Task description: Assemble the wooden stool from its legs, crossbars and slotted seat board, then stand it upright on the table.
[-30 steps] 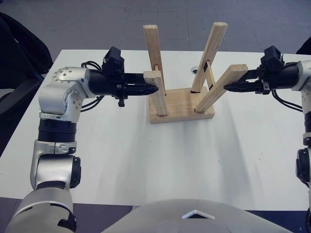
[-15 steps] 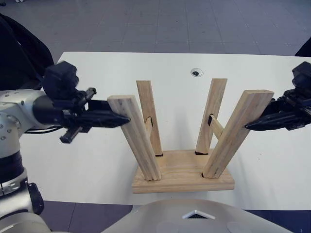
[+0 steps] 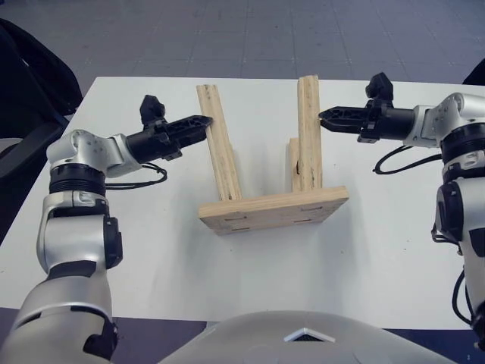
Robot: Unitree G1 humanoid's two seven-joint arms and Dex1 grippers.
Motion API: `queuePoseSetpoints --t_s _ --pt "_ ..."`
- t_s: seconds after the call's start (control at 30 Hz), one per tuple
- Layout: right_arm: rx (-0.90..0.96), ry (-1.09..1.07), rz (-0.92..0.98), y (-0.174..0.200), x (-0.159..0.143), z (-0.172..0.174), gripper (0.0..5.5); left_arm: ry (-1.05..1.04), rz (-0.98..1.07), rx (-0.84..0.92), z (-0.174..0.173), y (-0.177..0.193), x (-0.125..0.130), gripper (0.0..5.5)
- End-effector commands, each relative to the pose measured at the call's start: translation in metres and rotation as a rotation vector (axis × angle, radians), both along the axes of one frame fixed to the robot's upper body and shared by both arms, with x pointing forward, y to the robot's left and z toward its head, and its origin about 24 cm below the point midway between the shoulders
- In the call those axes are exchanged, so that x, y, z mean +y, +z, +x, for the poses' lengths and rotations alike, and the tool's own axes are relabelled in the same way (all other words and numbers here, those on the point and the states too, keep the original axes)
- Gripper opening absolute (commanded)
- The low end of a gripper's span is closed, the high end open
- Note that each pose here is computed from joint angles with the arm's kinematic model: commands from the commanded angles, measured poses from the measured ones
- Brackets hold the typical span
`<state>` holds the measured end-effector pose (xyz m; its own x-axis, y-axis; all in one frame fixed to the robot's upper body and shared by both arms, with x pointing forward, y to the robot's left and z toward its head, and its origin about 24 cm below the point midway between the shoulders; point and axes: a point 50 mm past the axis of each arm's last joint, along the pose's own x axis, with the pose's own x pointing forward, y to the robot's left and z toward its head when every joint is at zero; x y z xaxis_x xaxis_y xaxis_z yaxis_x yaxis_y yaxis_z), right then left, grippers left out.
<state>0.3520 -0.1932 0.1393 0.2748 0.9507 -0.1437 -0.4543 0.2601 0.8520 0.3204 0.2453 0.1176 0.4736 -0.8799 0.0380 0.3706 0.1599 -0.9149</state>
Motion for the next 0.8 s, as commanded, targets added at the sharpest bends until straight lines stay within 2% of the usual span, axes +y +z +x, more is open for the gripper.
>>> queuePoseSetpoints --t_s 0.03,0.13,0.27,0.37,0.43,0.47,0.57,0.63,0.8 --pt "0.001 -0.022 0.052 0.004 -0.007 -0.001 2.02 0.032 -0.012 0.029 -0.004 0.003 0.012 1.97" --pt "-0.013 -0.051 0.085 0.007 -0.014 -0.002 2.02 0.087 -0.025 0.029 -0.006 0.004 0.022 1.97" --pt "-0.064 -0.154 0.127 0.016 -0.034 -0.003 2.02 0.306 -0.077 -0.055 -0.006 0.019 0.057 1.97" --pt "-0.098 -0.174 0.017 0.005 -0.058 -0.017 2.02 0.324 0.164 -0.213 -0.025 0.015 0.073 1.97" --pt "-0.166 -0.156 -0.089 0.002 -0.07 -0.031 2.02 0.214 0.37 -0.35 -0.058 0.001 0.066 1.97" --pt "-0.219 -0.119 -0.172 0.001 -0.074 -0.041 2.05 0.123 0.472 -0.411 -0.078 -0.006 0.056 2.17" --pt "-0.362 0.031 -0.362 -0.002 -0.077 -0.064 2.05 -0.065 0.617 -0.512 -0.119 -0.012 0.028 2.61" --pt "-0.471 0.154 -0.449 0.0 -0.074 -0.075 2.05 -0.144 0.643 -0.581 -0.133 -0.007 0.014 2.66" --pt "-0.612 0.408 -0.587 0.002 -0.062 -0.099 2.05 -0.299 0.707 -0.696 -0.151 0.005 -0.006 2.66"
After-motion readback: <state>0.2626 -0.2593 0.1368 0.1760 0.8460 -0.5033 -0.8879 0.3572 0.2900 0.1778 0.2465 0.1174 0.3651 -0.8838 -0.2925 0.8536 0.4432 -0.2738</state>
